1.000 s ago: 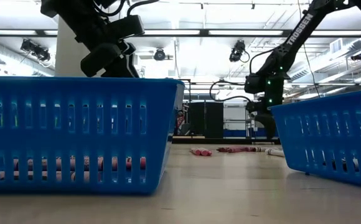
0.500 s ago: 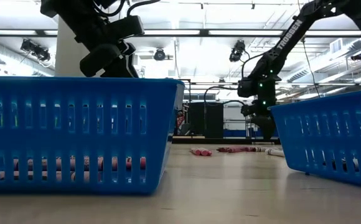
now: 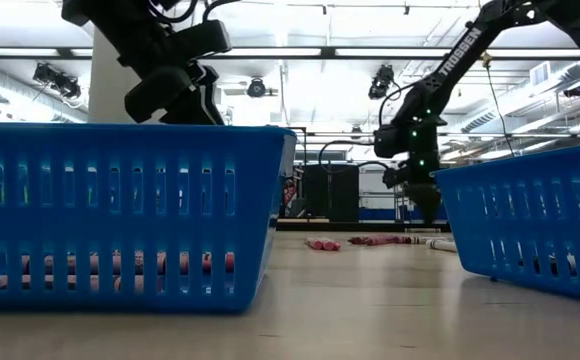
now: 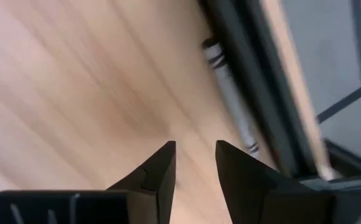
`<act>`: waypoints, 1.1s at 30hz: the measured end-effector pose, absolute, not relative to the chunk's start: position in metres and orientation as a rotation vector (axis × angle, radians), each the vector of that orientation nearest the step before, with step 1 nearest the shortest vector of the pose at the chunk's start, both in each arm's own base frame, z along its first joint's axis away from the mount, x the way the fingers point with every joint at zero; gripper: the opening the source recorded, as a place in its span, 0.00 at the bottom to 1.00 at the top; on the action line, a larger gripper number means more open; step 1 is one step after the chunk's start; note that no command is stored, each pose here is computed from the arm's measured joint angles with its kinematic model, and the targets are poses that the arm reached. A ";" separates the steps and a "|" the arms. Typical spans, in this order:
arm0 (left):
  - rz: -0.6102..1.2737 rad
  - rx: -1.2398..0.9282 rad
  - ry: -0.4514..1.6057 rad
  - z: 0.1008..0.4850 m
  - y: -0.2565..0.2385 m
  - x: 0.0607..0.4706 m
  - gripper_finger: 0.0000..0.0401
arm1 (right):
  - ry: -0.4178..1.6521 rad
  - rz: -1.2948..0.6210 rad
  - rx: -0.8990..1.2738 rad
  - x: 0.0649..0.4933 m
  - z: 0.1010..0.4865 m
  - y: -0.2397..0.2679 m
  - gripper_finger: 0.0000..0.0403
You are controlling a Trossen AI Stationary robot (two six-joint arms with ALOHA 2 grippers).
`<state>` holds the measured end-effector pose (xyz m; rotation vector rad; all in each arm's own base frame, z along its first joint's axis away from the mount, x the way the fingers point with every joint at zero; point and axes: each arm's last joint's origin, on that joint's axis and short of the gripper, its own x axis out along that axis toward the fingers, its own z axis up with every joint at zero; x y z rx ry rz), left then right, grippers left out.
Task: Sort crayons
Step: Put the black crayon into the right blue basket
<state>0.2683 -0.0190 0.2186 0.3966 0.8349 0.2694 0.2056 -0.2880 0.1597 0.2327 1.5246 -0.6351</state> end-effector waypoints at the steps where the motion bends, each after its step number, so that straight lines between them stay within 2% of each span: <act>1: 0.266 0.398 0.834 0.219 -0.020 0.268 0.37 | 1.524 -0.642 0.222 0.206 0.160 -0.289 0.31; 15: 0.258 0.409 0.835 0.219 -0.021 0.268 0.37 | 1.480 -0.679 0.271 0.185 0.150 -0.312 0.31; 22: 0.256 0.413 0.842 0.218 -0.021 0.268 0.37 | 1.554 -0.636 0.264 0.189 0.133 -0.312 0.30; 26: 0.256 0.414 0.842 0.218 -0.021 0.268 0.37 | 1.559 -0.608 0.227 0.195 0.144 -0.303 0.30; 30: 0.255 0.418 0.841 0.218 -0.021 0.268 0.37 | 1.536 -0.460 0.300 0.201 0.154 -0.282 0.29; 33: 0.256 0.414 0.839 0.218 -0.021 0.268 0.37 | 1.534 -0.425 0.335 0.207 0.169 -0.267 0.28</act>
